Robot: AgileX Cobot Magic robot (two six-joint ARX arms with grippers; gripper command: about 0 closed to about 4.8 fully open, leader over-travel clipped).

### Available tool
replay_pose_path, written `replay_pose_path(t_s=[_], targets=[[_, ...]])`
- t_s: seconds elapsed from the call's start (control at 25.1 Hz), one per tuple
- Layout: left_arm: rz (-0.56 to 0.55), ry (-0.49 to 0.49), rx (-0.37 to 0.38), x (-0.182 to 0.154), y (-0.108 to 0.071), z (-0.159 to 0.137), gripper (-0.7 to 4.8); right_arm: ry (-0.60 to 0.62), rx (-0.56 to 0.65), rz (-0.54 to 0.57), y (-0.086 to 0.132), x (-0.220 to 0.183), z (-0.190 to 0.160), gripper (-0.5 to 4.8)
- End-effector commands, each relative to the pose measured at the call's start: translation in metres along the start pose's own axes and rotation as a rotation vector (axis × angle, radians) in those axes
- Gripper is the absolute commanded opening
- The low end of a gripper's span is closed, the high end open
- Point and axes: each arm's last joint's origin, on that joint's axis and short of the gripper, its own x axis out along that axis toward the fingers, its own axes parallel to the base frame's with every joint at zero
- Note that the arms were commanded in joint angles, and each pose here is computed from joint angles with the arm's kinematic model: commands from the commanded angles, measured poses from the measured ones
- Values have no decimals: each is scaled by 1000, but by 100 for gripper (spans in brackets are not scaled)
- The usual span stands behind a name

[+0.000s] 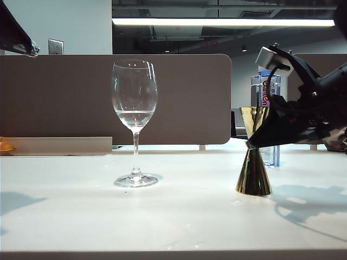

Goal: Pick up the jigger and pour the water inside into the glass.

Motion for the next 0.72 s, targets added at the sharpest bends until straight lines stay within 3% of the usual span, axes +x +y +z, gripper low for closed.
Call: replay_pose_path(t_s=[0.04, 0.72], targets=[[-4, -6, 0, 0, 0, 1, 4, -30, -9, -3, -2, 3, 3, 255], [-4, -6, 0, 0, 0, 1, 4, -55, 29, -5, -11, 23, 5, 252]])
